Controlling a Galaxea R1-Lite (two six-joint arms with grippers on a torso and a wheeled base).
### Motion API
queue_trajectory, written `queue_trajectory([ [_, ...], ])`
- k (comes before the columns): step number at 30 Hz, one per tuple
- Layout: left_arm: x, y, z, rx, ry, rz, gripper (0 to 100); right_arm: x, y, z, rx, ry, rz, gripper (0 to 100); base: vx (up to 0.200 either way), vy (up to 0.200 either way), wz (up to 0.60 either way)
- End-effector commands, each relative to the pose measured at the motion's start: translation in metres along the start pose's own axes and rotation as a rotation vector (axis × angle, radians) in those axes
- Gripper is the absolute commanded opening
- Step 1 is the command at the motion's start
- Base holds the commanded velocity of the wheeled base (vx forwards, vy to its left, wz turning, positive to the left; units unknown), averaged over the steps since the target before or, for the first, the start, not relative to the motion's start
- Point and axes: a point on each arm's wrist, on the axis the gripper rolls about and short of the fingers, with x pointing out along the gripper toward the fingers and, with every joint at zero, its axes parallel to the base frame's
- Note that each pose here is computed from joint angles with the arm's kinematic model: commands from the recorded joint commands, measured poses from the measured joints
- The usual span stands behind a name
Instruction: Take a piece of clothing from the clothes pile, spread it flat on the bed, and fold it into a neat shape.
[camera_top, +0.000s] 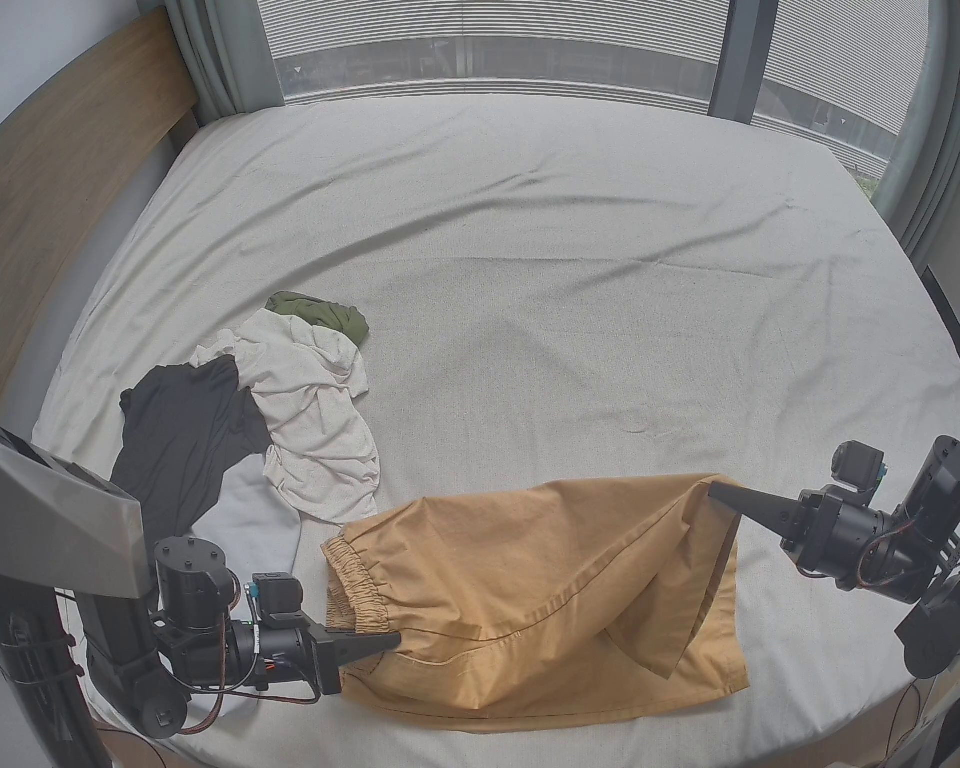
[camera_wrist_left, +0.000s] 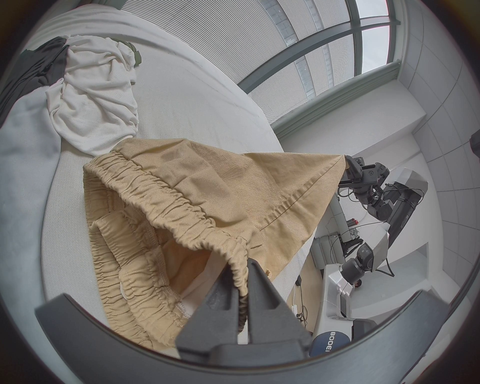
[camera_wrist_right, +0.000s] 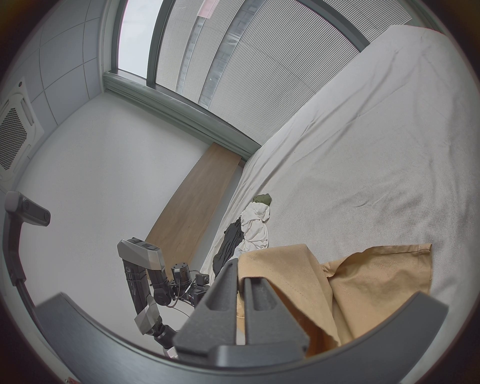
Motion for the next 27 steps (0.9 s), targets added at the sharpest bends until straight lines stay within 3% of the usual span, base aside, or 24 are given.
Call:
queue_trajectory([
  [1, -0.001, -0.002, 0.006, 0.017, -0.027, -0.008, 0, 0.000, 0.000, 0.000, -0.001, -0.001, 0.001, 0, 0.000, 0.000, 0.00],
  [2, -0.001, -0.002, 0.006, 0.017, -0.027, -0.008, 0, 0.000, 0.000, 0.000, -0.001, -0.001, 0.001, 0, 0.000, 0.000, 0.00],
  [3, -0.003, -0.007, 0.021, 0.057, -0.092, -0.022, 0, 0.000, 0.000, 0.000, -0.003, -0.001, 0.002, 0, 0.000, 0.000, 0.00],
  [8, -0.010, -0.023, 0.054, 0.109, -0.229, -0.067, 0, -0.002, 0.004, 0.002, -0.011, -0.007, 0.012, 0, 0.000, 0.000, 0.00],
  [13, -0.019, -0.037, 0.082, 0.101, -0.338, -0.118, 0, -0.003, 0.004, 0.003, -0.016, -0.011, 0.014, 0, 0.000, 0.000, 0.00],
  [19, -0.030, -0.048, 0.086, 0.111, -0.373, -0.136, 0, -0.003, 0.006, 0.004, -0.021, -0.016, 0.020, 0, 0.000, 0.000, 0.00],
  [27, -0.035, -0.048, 0.077, 0.092, -0.351, -0.124, 0, -0.005, 0.007, 0.007, -0.032, -0.034, 0.018, 0, 0.000, 0.000, 0.00],
])
